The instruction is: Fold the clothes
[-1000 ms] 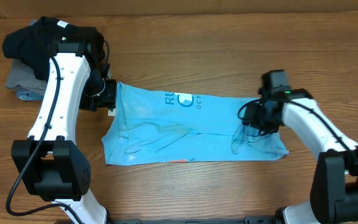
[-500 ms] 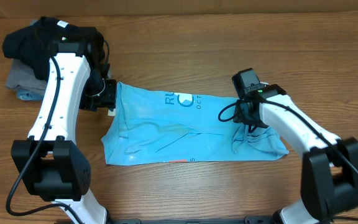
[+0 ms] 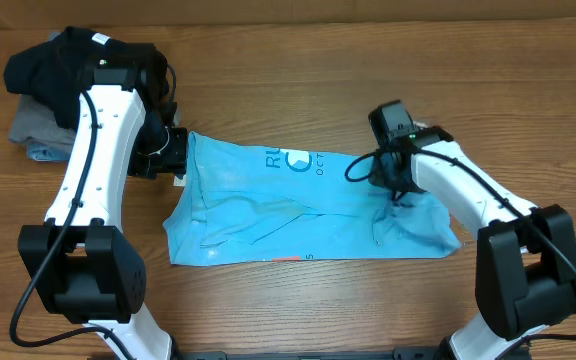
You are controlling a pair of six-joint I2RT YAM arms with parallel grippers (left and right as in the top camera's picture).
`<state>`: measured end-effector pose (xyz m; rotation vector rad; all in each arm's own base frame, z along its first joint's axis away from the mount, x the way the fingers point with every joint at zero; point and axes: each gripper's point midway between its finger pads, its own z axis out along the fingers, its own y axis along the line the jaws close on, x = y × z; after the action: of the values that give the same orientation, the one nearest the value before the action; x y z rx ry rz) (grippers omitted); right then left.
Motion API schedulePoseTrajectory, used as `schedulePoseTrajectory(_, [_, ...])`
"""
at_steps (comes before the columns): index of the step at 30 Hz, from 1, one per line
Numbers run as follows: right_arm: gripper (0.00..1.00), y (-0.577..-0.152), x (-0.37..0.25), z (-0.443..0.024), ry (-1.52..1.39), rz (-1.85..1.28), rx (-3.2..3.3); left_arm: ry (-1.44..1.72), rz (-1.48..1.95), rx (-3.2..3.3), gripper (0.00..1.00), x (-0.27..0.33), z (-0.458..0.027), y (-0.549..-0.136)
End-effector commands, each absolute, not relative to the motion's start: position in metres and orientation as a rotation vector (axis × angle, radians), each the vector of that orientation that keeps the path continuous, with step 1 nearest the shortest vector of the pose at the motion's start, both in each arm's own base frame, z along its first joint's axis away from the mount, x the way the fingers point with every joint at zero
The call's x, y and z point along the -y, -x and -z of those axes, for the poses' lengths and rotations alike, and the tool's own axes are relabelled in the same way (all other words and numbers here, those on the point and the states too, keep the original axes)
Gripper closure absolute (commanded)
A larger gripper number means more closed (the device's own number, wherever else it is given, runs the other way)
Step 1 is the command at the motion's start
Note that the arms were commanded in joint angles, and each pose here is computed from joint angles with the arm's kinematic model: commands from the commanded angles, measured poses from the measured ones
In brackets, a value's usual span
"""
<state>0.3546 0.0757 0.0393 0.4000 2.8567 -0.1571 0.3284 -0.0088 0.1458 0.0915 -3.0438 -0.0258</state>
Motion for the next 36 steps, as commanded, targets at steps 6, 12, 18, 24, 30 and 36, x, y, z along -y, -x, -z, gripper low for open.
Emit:
schedulePoseTrajectory(6, [0.36, -0.367, -0.109, -0.061, -0.3, -0.119, -2.873, -0.044, 0.002, 3.093, 0.51, 0.012, -0.158, -0.333])
schedulePoseTrajectory(12, [0.35, -0.359, -0.083, -0.064, -0.389, -0.083, -2.906, -0.033, 0.001, 3.097, 0.51, 0.011, -0.158, -0.334])
schedulePoseTrajectory(18, [0.35, -0.341, -0.043, -0.086, -0.481, -0.065, -2.925, -0.032, 0.001, 3.099, 0.51, 0.011, -0.158, -0.335])
schedulePoseTrajectory(24, [0.42, -0.305, -0.026, -0.081, -0.558, -0.213, -3.072, -0.028, 0.001, 3.104, 0.51, 0.011, -0.158, -0.336])
schedulePoseTrajectory(30, [0.51, -0.276, -0.023, -0.057, -0.632, -0.244, -3.154, -0.028, 0.001, 3.109, 0.5, 0.011, -0.158, -0.337])
schedulePoseTrajectory(36, [0.7, -0.264, -0.028, -0.036, -0.642, -0.274, -3.171, -0.029, 0.0, 3.109, 0.5, 0.011, -0.158, -0.337])
